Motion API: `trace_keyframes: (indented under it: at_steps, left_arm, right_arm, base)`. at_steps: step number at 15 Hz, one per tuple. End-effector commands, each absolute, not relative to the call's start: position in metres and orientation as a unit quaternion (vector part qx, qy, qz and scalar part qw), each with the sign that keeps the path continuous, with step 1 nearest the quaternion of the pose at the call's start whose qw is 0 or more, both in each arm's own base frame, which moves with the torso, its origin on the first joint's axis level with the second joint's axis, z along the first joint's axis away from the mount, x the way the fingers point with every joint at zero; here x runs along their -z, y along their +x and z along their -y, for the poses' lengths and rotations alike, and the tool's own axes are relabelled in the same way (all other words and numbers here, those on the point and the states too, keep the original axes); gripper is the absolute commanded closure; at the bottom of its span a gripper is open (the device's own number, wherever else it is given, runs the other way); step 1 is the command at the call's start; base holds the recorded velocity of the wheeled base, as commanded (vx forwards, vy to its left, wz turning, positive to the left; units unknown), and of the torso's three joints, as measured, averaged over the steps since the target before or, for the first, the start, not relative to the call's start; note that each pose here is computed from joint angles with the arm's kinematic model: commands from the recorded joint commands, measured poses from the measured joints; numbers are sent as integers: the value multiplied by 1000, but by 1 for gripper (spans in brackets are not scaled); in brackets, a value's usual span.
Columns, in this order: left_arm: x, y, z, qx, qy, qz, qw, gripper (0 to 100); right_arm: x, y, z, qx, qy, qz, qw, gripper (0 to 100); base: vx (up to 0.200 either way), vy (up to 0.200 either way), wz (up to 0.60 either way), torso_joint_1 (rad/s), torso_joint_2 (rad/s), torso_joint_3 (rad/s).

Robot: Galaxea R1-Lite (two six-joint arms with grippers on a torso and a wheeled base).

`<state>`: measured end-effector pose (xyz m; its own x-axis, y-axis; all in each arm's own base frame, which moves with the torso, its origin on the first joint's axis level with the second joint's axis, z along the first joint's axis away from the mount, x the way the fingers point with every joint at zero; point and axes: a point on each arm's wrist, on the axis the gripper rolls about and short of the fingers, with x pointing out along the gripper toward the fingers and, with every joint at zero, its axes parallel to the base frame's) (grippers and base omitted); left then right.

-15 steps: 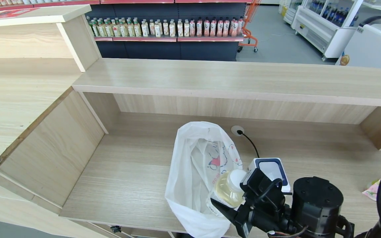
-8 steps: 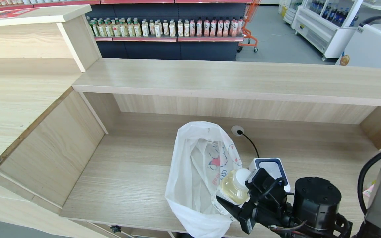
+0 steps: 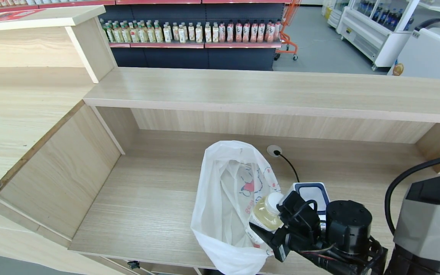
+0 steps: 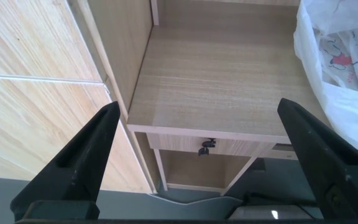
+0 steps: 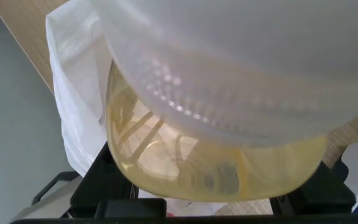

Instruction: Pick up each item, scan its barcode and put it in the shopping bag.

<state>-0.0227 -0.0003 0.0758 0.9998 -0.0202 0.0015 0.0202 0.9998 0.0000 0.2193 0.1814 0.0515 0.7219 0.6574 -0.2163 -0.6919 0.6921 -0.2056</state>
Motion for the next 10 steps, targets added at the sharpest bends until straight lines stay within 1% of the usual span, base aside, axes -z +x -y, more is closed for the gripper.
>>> trace_keyframes:
  at_steps: [1,5,10]
  left_arm:
    - [-76,-23,0,11,0,1,1000,0]
    - [-76,-23,0,10,0,1,1000,0]
    - [-76,-23,0,10,-1,1,1000,0]
  right_arm:
    - [-44,225,-187,-368,-137,-68,917,100]
    - [-41,231,-189,-365,-130,-69,920,100]
    - [-30,241,-191,-359,-117,-85,922,100]
  base:
    - [0,0,0,0,0,0]
    - [0,0,0,0,0,0]
    - [0,0,0,0,0,0]
